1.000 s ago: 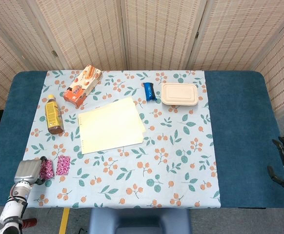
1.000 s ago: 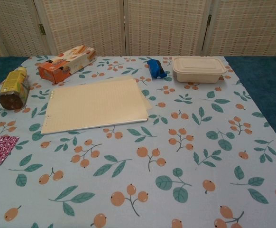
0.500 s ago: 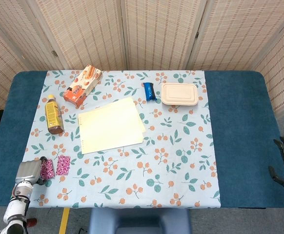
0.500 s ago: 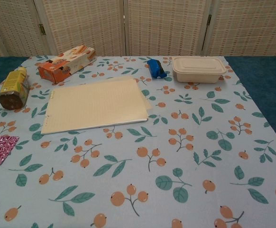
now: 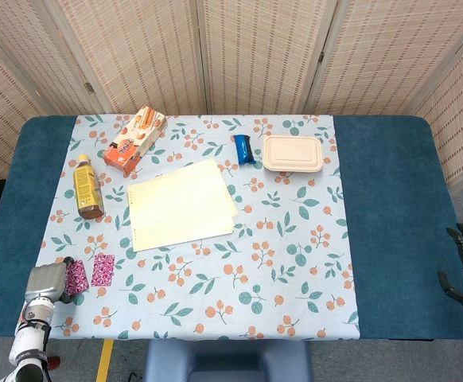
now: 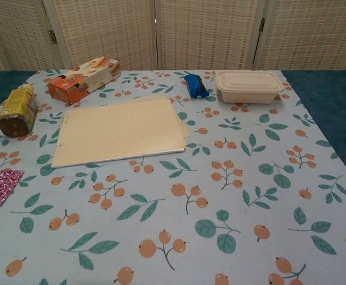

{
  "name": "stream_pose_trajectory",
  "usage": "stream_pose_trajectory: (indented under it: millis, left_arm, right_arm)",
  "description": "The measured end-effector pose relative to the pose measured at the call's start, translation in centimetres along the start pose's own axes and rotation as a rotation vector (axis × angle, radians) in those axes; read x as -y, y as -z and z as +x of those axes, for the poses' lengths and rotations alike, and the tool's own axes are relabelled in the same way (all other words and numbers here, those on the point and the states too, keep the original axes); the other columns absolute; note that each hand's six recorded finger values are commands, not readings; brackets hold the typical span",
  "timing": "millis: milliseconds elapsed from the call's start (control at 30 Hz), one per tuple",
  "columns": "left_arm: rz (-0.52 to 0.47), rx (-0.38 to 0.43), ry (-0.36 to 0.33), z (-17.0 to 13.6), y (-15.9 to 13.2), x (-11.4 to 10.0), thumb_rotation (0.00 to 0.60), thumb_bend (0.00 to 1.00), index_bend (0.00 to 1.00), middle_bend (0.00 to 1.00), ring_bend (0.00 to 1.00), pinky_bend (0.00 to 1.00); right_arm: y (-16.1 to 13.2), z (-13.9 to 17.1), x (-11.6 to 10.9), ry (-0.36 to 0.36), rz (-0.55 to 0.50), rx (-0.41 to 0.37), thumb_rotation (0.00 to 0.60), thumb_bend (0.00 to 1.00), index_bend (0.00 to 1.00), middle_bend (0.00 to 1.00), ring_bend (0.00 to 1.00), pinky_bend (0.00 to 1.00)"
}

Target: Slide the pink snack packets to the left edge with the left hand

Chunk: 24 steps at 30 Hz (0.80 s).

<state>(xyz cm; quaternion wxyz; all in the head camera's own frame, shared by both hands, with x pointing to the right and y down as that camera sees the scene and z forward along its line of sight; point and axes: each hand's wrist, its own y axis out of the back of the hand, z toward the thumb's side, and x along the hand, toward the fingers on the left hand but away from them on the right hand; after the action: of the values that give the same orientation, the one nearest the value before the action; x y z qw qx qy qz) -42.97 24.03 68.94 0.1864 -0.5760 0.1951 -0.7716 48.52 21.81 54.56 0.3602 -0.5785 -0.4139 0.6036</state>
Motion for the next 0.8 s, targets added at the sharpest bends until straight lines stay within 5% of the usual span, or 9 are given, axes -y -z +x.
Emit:
stream_pose_trajectory:
  millis: [567, 800]
  left_arm:
    - [-0.002, -0.028, -0.001, 0.0, 0.3, 0.3, 0.6, 0.29, 0.12, 0.99, 0.89, 0.91]
    - [0.016, 0.031, -0.048, -0.3, -0.9, -0.8, 0.6, 0.29, 0.12, 0.99, 0.89, 0.91]
  right_arm:
    - [0.0, 0.1, 0.0, 0.0, 0.001, 0.002, 0.6, 0.39, 0.1, 0.1, 0.14, 0.0]
    - [0.0, 0.1, -0.1, 0.0, 0.003, 0.002, 0.6, 0.39, 0.1, 0.1, 0.13, 0.0]
